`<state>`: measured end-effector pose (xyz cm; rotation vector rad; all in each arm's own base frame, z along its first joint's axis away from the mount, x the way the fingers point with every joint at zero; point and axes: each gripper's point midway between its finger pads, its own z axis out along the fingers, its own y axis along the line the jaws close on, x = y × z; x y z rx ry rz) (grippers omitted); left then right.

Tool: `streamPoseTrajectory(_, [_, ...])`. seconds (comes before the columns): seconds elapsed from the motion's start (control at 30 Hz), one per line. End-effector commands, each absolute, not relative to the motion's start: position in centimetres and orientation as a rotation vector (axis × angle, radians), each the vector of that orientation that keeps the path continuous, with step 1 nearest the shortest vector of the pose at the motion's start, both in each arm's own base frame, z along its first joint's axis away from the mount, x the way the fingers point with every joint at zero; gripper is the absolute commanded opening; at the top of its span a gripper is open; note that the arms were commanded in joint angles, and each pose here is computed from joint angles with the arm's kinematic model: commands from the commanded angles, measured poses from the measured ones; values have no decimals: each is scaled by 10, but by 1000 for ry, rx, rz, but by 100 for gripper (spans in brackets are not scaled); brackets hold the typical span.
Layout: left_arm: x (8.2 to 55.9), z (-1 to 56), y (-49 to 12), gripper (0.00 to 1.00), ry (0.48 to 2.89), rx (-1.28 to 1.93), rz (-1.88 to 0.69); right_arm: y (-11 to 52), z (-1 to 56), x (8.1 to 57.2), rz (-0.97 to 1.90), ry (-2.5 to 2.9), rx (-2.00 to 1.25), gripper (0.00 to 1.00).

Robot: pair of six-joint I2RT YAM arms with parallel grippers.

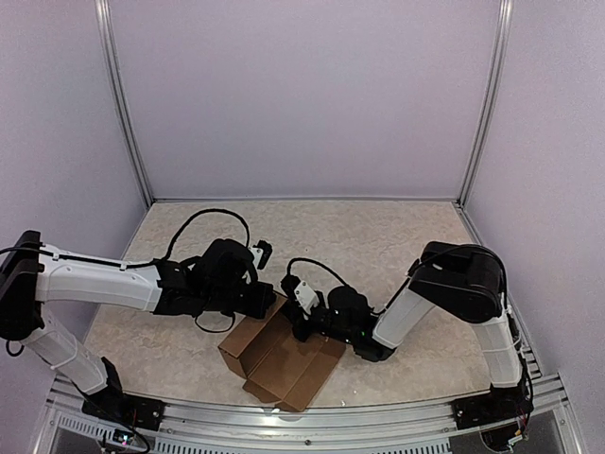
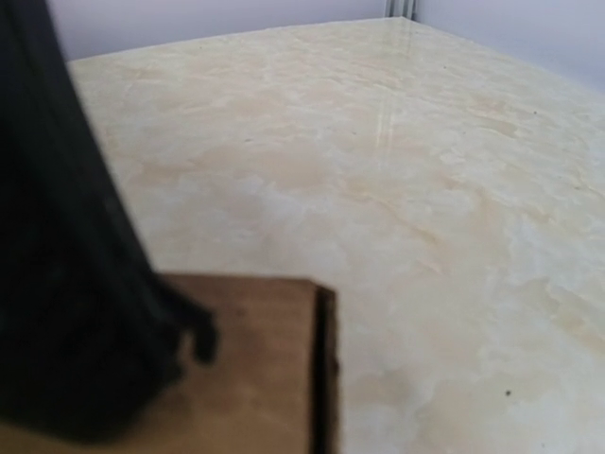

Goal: Fold the paper box

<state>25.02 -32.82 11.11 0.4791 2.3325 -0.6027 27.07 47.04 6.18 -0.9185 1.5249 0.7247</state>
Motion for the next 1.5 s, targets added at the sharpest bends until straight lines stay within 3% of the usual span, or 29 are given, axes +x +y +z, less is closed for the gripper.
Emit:
streamPoseTrajectory(0.0, [248,111,-331,0,2348,497,-596,473,58,271,698,1509,-910,0])
streamPoseTrajectory(0.1, [248,112,-330,0,2348,499,-587,473,60,272,701,1509,-897,2])
streamPoseTrajectory(0.3, [249,111,-329,0,2350,495,-576,472,73,272,712,1489,-875,21])
streamPoseTrajectory(0.5, [249,110,-329,0,2356,493,-572,474,88,273,719,1461,-848,22])
streamPoseTrajectory(0.7, [249,110,-327,0,2356,491,-568,476,89,276,721,1459,-833,17])
streamPoseTrajectory(0.77, [249,110,-327,0,2355,489,-569,477,88,276,729,1460,-831,0])
streamPoseTrajectory(0.93, [248,109,-326,0,2358,485,-569,478,82,272,736,1458,-848,0])
streamPoseTrajectory(0.97, [248,108,-326,0,2359,484,-568,479,80,272,733,1464,-858,2])
streamPoseTrajectory(1.03, [248,109,-325,0,2358,482,-567,479,73,271,722,1482,-871,22])
streamPoseTrajectory(1.1, [248,109,-325,0,2359,481,-563,477,67,270,714,1500,-883,33])
streamPoseTrajectory(1.23, [249,109,-324,0,2355,479,-561,476,50,265,690,1545,-928,38])
streamPoseTrajectory(1.47, [249,109,-325,0,2353,484,-564,470,25,263,646,1606,-955,38])
